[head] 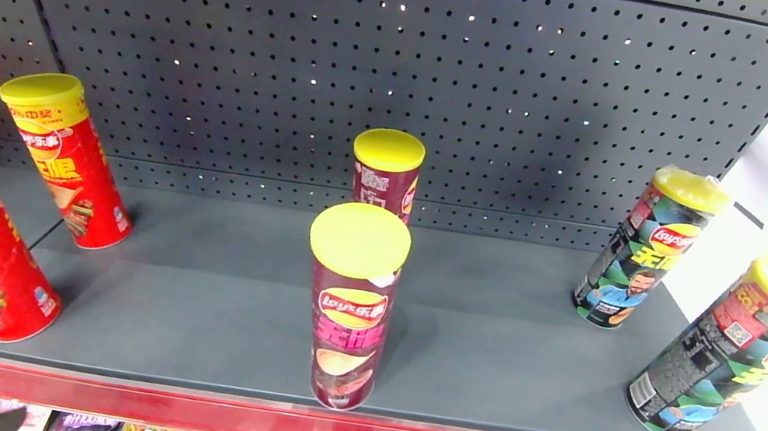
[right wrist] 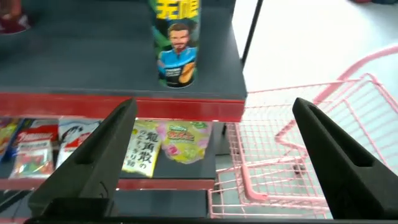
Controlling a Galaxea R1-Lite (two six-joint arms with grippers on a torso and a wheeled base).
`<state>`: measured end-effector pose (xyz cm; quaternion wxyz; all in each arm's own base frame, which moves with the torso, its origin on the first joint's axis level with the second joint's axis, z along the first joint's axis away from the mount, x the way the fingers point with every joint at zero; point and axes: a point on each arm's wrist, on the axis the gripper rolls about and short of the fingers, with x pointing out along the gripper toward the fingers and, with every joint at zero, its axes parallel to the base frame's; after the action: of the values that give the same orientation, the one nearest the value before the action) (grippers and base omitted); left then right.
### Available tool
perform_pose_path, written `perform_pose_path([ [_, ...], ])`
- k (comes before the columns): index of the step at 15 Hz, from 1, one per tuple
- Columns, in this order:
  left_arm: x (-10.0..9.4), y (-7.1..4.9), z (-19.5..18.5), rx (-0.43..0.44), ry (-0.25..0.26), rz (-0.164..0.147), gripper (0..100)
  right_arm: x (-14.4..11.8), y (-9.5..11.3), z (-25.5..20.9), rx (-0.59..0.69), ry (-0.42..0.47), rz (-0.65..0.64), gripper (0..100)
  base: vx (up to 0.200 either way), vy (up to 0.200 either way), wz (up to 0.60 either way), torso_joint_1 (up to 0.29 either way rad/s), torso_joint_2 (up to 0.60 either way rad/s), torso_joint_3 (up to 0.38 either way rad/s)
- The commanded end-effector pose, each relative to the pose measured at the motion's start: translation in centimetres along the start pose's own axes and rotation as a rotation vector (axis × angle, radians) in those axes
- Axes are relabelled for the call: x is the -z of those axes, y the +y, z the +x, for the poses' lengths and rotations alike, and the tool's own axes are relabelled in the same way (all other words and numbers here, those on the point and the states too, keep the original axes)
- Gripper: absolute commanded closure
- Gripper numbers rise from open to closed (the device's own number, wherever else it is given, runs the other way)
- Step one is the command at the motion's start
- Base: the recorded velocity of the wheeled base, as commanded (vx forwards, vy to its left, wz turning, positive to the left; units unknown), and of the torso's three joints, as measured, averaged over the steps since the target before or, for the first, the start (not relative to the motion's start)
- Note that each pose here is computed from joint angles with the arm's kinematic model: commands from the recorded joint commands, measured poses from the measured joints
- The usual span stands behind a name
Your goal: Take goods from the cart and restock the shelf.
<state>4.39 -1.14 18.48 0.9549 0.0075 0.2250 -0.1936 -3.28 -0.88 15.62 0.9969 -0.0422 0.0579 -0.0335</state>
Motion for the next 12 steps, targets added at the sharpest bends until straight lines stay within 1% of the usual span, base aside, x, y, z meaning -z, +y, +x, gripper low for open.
perform_pose_path([
  [1, 5.8, -2.6, -7.0, -0.190, -0.101, -0.081, 0, 0.1, 0.4, -0.1, 0.122, 0.054, 0.004, 0, 0.000, 0.000, 0.00, 0.000, 0.00, 0.000],
  [2, 6.8, -2.7, -7.2, -0.220, -0.080, -0.096, 0, 0.5, 0.6, -0.2, 0.152, 0.083, 0.005, 0, 0.000, 0.000, 0.00, 0.000, 0.00, 0.000],
  [3, 7.4, -2.7, -7.2, -0.242, -0.071, -0.101, 0, 1.1, 0.7, -0.4, 0.166, 0.098, 0.003, 0, 0.000, 0.000, 0.00, 0.000, 0.00, 0.000],
  [5, 8.9, -2.7, -6.7, -0.273, -0.100, -0.086, 0, 3.4, 0.9, -1.5, 0.127, 0.082, -0.023, 0, 0.000, 0.000, 0.00, 0.000, 0.00, 0.000],
  [6, 9.7, -2.6, -6.3, -0.282, -0.131, -0.079, 0, 3.6, 0.9, -1.4, 0.116, 0.077, -0.015, 0, 0.000, 0.000, 0.00, 0.000, 0.00, 0.000],
  [7, 10.7, -2.5, -6.0, -0.288, -0.174, -0.069, 0, 3.7, 0.9, -1.4, 0.111, 0.072, -0.011, 0, 0.000, 0.000, 0.00, 0.000, 0.00, 0.000],
  [8, 12.5, -2.2, -4.7, -0.288, -0.178, -0.040, 0, 4.9, 0.9, -1.5, 0.077, 0.054, -0.012, 0, 0.000, 0.000, 0.00, 0.000, 0.00, 0.000],
  [9, 12.5, -2.2, -4.6, -0.284, -0.186, -0.039, 0, 5.8, 0.9, -1.1, 0.068, 0.073, -0.015, 0, 0.000, 0.000, 0.00, 0.000, 0.00, 0.000],
  [10, 12.0, -2.1, -4.2, -0.264, -0.257, -0.036, 0, 6.1, 1.0, -0.3, 0.070, 0.030, -0.001, 0, 0.000, 0.000, 0.00, 0.000, 0.00, 0.000],
  [11, 12.0, -2.0, -3.8, -0.230, -0.283, -0.023, 0, 6.5, 1.1, 0.2, 0.073, 0.000, 0.003, 0, 0.000, 0.000, 0.00, 0.000, 0.00, 0.000],
  [12, 12.2, -1.8, -2.7, -0.160, -0.335, 0.009, 0, 6.7, 1.2, 0.9, 0.069, -0.054, 0.015, 0, 0.000, 0.000, 0.00, 0.000, 0.00, 0.000],
])
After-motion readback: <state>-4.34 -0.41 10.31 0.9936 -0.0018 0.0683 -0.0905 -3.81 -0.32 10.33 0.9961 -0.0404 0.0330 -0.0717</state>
